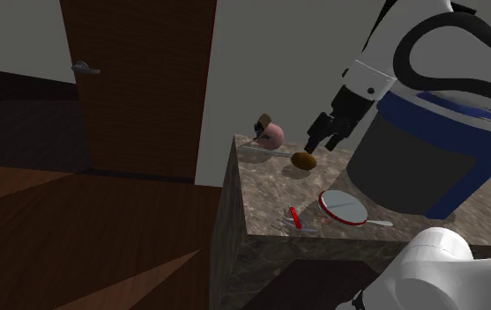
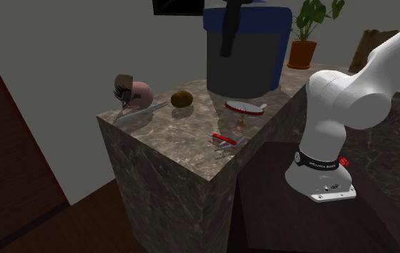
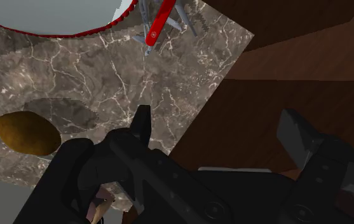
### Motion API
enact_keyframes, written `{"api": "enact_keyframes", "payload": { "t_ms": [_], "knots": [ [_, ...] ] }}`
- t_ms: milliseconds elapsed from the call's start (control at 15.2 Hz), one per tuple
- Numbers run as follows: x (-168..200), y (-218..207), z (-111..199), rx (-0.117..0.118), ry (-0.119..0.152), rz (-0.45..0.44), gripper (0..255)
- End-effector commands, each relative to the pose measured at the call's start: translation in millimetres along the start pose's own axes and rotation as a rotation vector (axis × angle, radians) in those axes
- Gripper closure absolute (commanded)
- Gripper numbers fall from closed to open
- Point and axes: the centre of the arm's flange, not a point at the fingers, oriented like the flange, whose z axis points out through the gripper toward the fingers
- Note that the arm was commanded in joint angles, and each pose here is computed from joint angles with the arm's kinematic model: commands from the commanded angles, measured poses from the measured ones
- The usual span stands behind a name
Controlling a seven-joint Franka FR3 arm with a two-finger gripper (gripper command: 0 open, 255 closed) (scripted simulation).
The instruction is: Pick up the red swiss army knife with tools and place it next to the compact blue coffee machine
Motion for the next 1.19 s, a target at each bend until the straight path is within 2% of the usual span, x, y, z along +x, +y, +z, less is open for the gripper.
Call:
{"api": "enact_keyframes", "payload": {
  "t_ms": [0, 1122],
  "knots": [
    [0, 0, 0, 0.000, 0.000, 0.000, 0],
    [-6, 53, 213, -0.128, -0.070, 0.339, 0]
  ]
}}
